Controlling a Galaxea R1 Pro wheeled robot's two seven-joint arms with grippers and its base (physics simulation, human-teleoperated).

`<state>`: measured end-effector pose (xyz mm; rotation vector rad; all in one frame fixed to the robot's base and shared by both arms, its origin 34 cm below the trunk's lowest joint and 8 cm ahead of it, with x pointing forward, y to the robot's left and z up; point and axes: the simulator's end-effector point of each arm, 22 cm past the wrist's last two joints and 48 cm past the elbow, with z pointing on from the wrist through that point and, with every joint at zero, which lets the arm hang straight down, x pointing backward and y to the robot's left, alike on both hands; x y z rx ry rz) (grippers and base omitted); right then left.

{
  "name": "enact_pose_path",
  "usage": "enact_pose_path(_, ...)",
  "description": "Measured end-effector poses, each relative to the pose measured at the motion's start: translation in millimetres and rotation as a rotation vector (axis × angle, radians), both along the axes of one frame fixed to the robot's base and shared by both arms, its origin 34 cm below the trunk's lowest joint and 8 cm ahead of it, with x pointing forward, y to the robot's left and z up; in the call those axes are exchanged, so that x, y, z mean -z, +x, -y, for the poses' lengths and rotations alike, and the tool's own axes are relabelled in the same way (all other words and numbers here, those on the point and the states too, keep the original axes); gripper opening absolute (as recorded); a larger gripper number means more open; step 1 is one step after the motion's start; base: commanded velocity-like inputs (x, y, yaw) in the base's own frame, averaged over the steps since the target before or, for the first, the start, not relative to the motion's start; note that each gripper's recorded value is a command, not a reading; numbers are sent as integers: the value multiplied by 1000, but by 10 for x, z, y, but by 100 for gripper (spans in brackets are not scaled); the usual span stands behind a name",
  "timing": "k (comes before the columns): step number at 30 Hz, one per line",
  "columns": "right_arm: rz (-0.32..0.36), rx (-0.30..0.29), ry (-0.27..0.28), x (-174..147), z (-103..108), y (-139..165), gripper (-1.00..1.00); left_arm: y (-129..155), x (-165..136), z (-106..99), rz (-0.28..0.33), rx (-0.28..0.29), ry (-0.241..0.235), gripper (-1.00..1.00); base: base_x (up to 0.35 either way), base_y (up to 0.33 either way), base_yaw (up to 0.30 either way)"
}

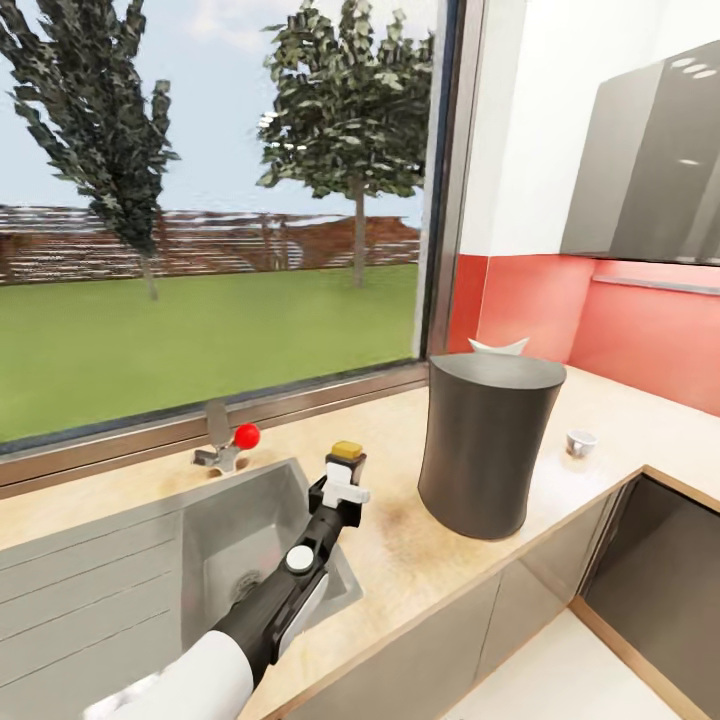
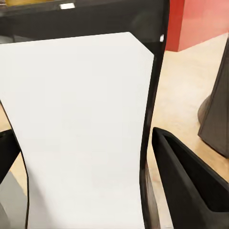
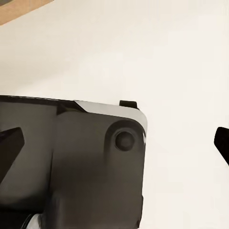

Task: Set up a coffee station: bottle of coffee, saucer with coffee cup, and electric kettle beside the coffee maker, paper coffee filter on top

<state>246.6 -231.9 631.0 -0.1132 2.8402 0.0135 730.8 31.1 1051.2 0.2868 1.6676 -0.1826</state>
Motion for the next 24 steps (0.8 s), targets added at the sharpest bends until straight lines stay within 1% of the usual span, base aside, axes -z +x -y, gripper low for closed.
enact_pose_path(4,-3,2,0,4,4,-15,100,-19,34,0,-5,0,1,-100,1,-163,-221)
enact_pose_path(7,-6,0,-4,8,46,-27,100,-30,54,-1,-7,0,3,-100,0,-30,-287)
enact_pose_path(10,-8,-2,-12,10,110,-35,100,-42,25,6,25,5,-4,-100,0,-6,-177)
enact_pose_path(14,-7,-7,-13,10,117,-33,100,-40,-54,15,71,17,15,-100,0,-1,-33)
enact_pose_path(16,-8,-10,-11,11,115,-36,100,-37,-69,5,79,16,18,-100,0,0,-5)
enact_pose_path(17,-9,-13,-7,11,106,-38,100,-37,-65,-2,79,15,19,-100,0,0,-2)
enact_pose_path(18,-12,-23,20,12,67,-47,100,-41,-45,-8,77,14,20,-100,0,0,0)
enact_pose_path(20,-19,-38,60,10,62,-63,100,-39,-58,-17,84,12,13,-100,0,0,0)
enact_pose_path(21,-23,-48,88,4,75,-71,100,-38,-107,-20,105,11,1,-100,0,0,0)
enact_pose_path(24,-25,-53,103,0,84,-78,100,-39,-132,-22,118,11,-6,-100,0,0,0)
